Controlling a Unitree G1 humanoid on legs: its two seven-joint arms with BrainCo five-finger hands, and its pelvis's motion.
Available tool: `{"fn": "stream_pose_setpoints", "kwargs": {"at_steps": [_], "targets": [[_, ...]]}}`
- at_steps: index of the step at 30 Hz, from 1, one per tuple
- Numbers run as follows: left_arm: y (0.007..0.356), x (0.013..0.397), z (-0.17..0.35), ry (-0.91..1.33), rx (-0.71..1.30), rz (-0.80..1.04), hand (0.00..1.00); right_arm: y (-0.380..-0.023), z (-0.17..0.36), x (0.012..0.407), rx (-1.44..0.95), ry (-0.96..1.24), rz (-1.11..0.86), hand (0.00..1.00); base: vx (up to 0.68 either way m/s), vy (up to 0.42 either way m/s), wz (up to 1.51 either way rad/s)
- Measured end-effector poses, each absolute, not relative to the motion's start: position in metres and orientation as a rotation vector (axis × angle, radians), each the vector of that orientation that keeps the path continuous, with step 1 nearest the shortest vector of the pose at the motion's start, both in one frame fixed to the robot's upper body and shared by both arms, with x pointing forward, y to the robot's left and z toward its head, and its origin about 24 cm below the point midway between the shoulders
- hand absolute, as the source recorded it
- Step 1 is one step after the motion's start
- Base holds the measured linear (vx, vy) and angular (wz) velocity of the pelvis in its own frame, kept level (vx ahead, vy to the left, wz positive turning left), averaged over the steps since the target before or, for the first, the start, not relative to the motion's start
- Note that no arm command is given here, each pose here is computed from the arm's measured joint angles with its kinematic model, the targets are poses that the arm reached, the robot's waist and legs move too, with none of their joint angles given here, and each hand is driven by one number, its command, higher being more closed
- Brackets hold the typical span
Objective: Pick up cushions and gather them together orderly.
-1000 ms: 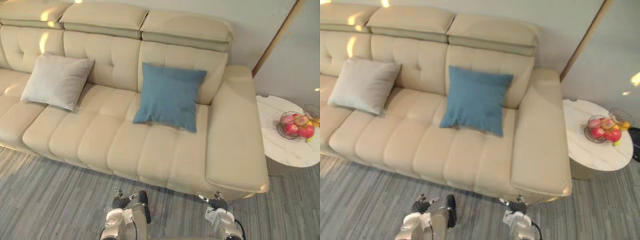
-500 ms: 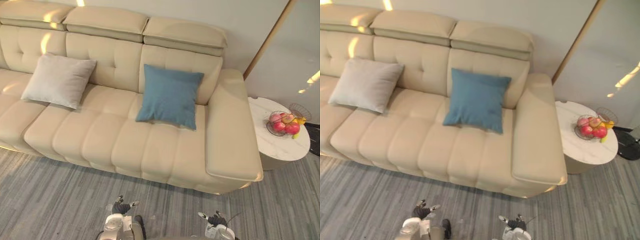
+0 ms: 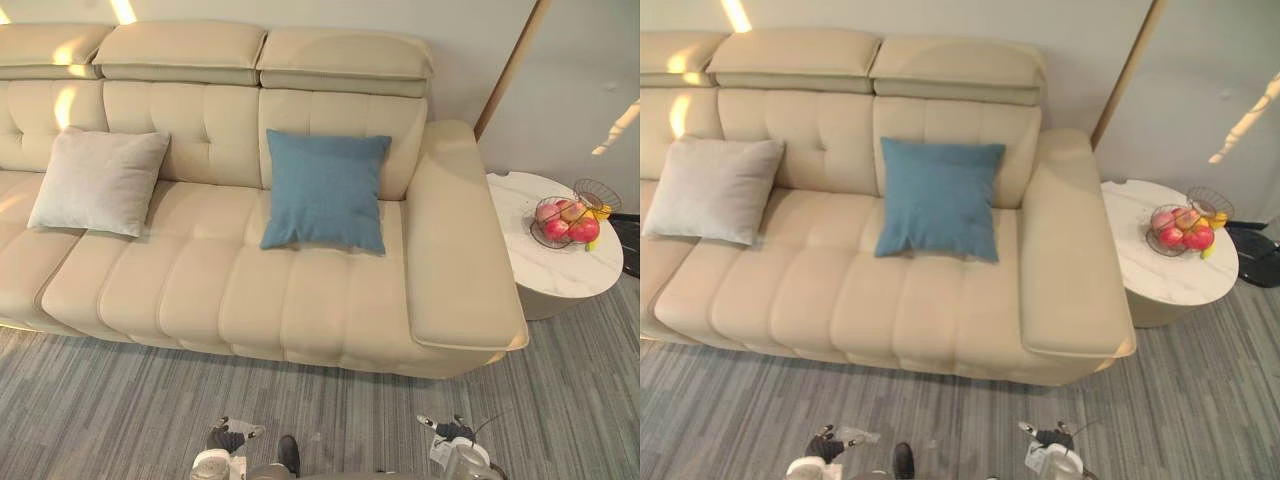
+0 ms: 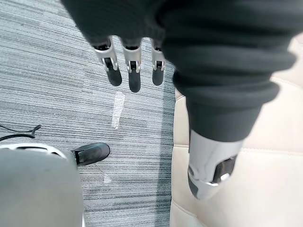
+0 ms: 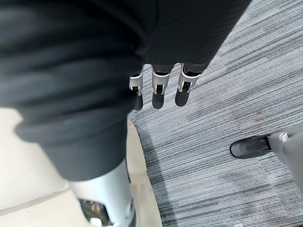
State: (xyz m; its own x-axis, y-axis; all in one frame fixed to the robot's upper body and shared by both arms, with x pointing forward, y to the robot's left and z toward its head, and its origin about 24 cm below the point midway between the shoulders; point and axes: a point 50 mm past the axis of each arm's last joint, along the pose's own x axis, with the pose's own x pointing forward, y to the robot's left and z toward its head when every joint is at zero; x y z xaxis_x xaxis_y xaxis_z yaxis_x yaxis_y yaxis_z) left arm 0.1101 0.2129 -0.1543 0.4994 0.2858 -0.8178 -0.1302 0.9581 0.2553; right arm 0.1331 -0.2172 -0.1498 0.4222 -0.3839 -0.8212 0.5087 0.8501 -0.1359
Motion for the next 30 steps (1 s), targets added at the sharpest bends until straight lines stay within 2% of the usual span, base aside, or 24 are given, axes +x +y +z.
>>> {"fn": "stream_pose_setpoints", "kwargs": {"at_steps": [17, 19, 24, 30], "targets": [[0.212, 0.105, -0.156, 1.028, 0.107, 0.293, 0.0, -0.22, -0.16, 0.093, 0.08, 1.096, -0.575, 0.0, -0.03, -0.015, -0.28], [0.213, 0.107, -0.155, 1.023, 0.089, 0.316, 0.0, -0.219, -0.159, 0.096, 0.082, 1.086, -0.577, 0.0, -0.06, -0.04, -1.04], [0.193, 0.115, -0.156, 1.003, 0.017, 0.309, 0.0, -0.231, -0.15, 0.11, 0.036, 1.01, -0.581, 0.0, -0.05, -0.028, -1.45], [0.201, 0.127, -0.15, 0.955, 0.04, 0.313, 0.0, -0.191, -0.148, 0.135, 0.062, 0.966, -0.448, 0.0, -0.05, 0.062, -2.08]]}}
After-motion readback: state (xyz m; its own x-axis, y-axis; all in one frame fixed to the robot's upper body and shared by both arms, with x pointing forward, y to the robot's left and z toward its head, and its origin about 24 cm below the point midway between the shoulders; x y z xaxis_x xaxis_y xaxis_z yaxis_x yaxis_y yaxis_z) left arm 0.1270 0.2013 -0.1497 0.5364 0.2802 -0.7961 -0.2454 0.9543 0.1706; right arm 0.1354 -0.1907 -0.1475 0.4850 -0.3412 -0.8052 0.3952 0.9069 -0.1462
